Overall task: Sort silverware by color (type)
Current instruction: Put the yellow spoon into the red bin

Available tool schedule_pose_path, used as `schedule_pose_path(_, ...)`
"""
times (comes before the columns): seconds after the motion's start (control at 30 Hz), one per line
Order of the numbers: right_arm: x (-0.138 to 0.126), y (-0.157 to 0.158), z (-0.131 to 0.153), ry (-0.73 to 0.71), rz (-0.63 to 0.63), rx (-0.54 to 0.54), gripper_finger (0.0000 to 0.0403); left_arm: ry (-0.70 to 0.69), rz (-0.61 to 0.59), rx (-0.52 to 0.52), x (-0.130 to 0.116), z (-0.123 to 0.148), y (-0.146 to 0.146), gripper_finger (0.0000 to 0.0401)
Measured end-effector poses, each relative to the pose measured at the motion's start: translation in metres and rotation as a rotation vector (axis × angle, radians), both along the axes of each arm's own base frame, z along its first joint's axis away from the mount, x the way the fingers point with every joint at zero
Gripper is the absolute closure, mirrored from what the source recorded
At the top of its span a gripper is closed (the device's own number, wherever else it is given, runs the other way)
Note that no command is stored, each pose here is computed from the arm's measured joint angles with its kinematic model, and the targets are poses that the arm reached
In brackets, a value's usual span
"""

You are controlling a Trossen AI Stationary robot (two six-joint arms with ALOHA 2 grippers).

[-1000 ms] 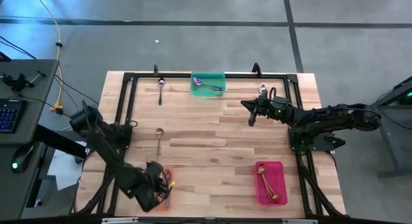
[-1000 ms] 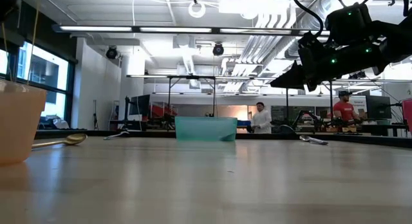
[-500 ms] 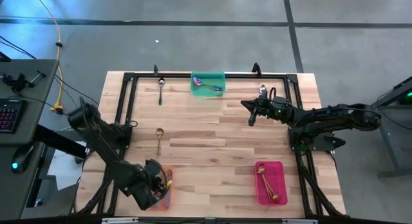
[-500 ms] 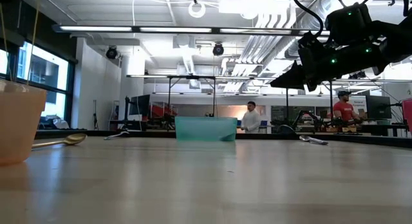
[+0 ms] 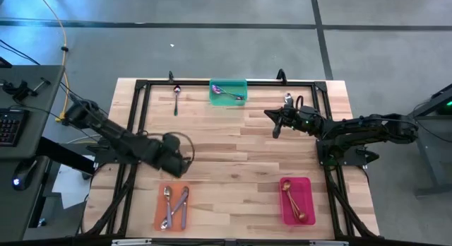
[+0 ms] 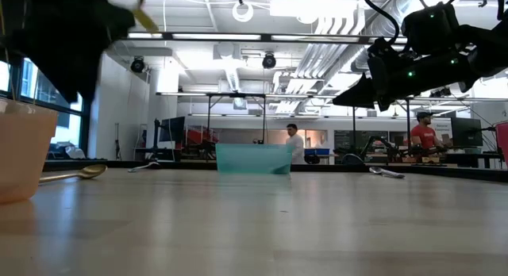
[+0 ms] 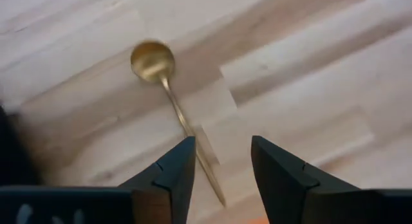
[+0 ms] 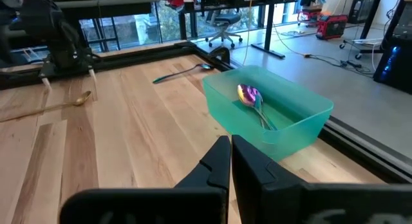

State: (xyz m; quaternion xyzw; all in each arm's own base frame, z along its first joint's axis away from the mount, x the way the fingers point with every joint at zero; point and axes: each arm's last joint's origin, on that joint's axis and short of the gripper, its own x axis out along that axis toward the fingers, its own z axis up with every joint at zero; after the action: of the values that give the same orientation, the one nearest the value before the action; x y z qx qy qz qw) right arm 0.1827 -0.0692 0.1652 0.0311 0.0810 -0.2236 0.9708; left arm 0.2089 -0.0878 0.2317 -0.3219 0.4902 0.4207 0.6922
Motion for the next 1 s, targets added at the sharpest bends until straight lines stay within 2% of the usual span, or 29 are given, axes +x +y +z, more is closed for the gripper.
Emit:
schedule_pose_path(0.23, 0.000, 0.000, 0.000, 0.003, 0.000, -0.001, 0.0403, 0.045, 0.008, -0.098, -0.002, -0.044, 0.043, 0.0252)
schedule_pose_path(0.37, 0.000, 0.000, 0.000, 0.004, 0.000, -0.001, 0.0403, 0.035, 0.025, -0.148, -0.006, -0.067, 0.055, 0.0252)
schedule_pose_path(0.57, 0.000, 0.000, 0.000, 0.004, 0.000, 0.001, 0.0403, 0.022, 0.039, -0.156, -0.015, -0.091, 0.066, 0.0261)
schedule_pose_path(0.73, 0.000, 0.000, 0.000, 0.003, -0.001, 0.003, 0.0403, 0.028, -0.007, -0.143, -0.022, -0.102, 0.069, 0.0309)
schedule_pose_path(0.9, 0.000, 0.000, -0.001, 0.010, -0.001, 0.011, 0.0403, 0.020, -0.159, -0.113, -0.021, -0.102, 0.069, 0.0388)
schedule_pose_path(1.0, -0.001, 0.000, -0.003, 0.006, -0.010, 0.065, 0.0403, -0.044, -0.208, -0.075, -0.016, -0.099, 0.069, 0.0392)
